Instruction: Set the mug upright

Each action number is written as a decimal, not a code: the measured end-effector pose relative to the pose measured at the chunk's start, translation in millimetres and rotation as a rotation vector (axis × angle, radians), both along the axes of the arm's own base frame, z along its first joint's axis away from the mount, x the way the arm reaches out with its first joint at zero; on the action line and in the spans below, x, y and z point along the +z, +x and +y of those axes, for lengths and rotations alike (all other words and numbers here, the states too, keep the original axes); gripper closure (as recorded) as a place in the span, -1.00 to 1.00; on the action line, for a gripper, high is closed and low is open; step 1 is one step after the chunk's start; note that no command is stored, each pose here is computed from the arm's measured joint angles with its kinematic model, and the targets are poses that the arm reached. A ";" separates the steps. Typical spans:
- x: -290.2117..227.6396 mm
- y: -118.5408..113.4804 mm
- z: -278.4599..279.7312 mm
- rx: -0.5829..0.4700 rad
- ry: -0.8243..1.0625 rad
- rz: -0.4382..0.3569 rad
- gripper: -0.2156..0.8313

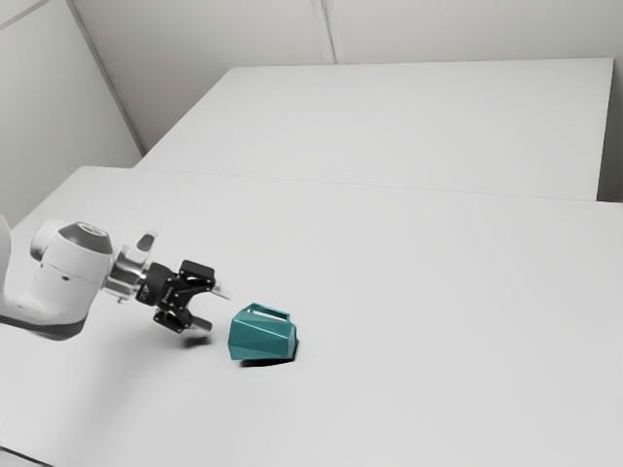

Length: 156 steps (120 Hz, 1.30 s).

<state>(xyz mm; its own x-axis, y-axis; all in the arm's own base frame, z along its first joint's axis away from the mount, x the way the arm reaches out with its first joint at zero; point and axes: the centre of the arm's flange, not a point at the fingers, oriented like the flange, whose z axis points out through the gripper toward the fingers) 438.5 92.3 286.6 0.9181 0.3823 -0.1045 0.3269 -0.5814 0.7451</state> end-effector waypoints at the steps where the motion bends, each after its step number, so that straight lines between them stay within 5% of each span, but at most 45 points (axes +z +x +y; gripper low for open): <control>1: 0.4 0.1 -0.7 -0.002 0.000 -0.003 -0.59; 119: -2.9 -12.5 -79.0 -0.115 -0.081 -0.131 -0.58; 156: 0.9 -9.0 -75.3 -0.107 -0.062 -0.158 0.38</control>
